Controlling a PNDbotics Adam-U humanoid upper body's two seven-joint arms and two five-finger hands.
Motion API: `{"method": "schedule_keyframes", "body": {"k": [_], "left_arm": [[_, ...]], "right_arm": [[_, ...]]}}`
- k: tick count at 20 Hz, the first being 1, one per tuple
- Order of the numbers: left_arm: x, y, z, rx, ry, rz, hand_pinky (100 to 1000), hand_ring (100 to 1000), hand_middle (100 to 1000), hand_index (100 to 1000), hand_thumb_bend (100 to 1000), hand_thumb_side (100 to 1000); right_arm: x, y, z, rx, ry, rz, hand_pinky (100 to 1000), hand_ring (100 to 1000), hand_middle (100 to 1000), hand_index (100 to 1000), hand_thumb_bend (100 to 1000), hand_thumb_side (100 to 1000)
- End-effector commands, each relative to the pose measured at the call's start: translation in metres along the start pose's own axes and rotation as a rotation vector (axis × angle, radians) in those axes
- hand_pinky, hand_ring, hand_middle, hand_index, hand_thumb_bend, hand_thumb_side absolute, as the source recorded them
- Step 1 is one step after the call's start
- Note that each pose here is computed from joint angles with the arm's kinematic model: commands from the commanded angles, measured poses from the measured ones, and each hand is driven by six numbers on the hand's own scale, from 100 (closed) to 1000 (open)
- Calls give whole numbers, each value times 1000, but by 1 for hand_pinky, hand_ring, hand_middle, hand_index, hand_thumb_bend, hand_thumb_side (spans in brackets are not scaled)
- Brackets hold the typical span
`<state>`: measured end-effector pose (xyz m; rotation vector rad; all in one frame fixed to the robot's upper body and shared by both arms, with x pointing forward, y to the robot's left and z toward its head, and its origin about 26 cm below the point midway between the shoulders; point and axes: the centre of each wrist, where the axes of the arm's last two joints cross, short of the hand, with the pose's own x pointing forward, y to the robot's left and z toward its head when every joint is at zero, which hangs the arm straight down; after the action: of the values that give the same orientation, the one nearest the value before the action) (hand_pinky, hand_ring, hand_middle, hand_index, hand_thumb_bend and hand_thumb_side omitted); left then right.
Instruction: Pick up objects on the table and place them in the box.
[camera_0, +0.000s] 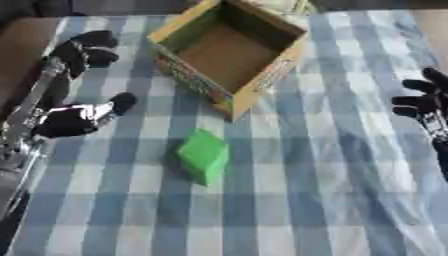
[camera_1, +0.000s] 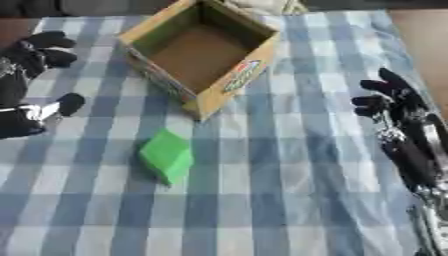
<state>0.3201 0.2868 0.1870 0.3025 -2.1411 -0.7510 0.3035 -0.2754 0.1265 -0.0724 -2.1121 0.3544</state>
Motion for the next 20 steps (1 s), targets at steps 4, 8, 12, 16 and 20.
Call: {"method": "schedule_keyframes", "body": {"k": [4, 8, 12, 16, 20], "left_arm": [[18, 20, -11, -99, -65, -136, 820, 776, 776, 898, 636, 432], [25, 27, -17, -171, -86, -202, 818, 774, 771, 898, 633, 434], [32, 30, -24, -256, -110, -256, 819, 777, 773, 898, 649, 442], [41, 32, -32, -361, -141, -308, 817, 777, 768, 895, 653, 440], [51, 32, -41, -467, -173, -358, 816, 776, 761, 889, 658, 435]], "right_arm": [[6, -4, -3, 6, -22, 23, 760, 760, 817, 969, 100, 595], [6, -5, -2, 7, -21, 25, 760, 760, 817, 968, 100, 595], [6, -5, -2, 8, -19, 27, 760, 759, 817, 968, 100, 596], [6, -5, -2, 11, -18, 29, 760, 759, 817, 968, 100, 596], [6, -5, -1, 14, -16, 29, 760, 759, 817, 968, 100, 597]]}}
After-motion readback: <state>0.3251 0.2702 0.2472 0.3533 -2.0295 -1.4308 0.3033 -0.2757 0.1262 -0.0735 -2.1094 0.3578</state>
